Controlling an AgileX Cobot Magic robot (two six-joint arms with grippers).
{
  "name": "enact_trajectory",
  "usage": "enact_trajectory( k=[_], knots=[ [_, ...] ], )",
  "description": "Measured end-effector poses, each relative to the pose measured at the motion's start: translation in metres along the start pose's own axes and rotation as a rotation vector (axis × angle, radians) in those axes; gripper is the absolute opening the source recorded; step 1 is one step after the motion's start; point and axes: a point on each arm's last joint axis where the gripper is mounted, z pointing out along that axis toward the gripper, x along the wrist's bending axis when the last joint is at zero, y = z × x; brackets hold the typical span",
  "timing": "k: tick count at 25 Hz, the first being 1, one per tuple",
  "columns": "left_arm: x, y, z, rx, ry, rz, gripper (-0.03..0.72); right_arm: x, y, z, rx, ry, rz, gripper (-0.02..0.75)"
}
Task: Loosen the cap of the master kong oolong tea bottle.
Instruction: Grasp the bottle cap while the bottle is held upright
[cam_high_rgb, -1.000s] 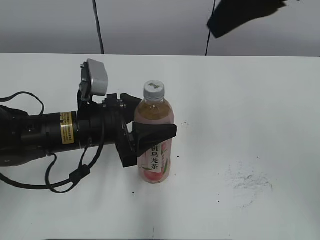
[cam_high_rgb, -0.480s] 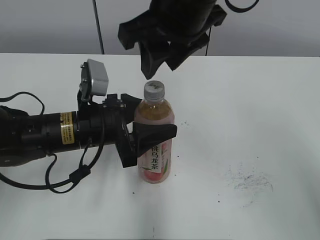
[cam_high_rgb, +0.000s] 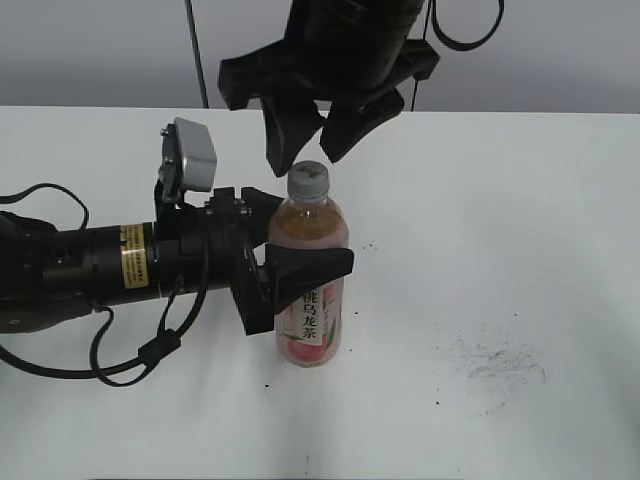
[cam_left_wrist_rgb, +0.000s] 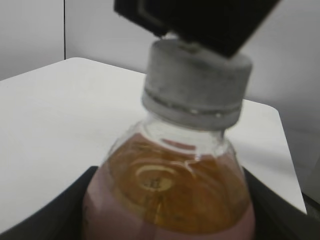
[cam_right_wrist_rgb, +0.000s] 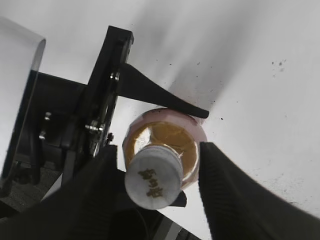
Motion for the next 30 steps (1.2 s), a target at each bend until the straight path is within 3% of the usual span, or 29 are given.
enact_trajectory(
  k=[13,22,30],
  knots=[
    [0.000,0.000,0.000,0.000,0.000,0.000,0.449,0.000,-0.010,0.015,0.064,0.022,0.022,0.396],
    [0.000,0.000,0.000,0.000,0.000,0.001,0.449,0.001,-0.010,0.010,0.054,0.022,0.020,0.283],
    [0.000,0.000,0.000,0.000,-0.001,0.002,0.449,0.001,-0.011,0.010,0.054,0.033,-0.092,0.281]
  ],
)
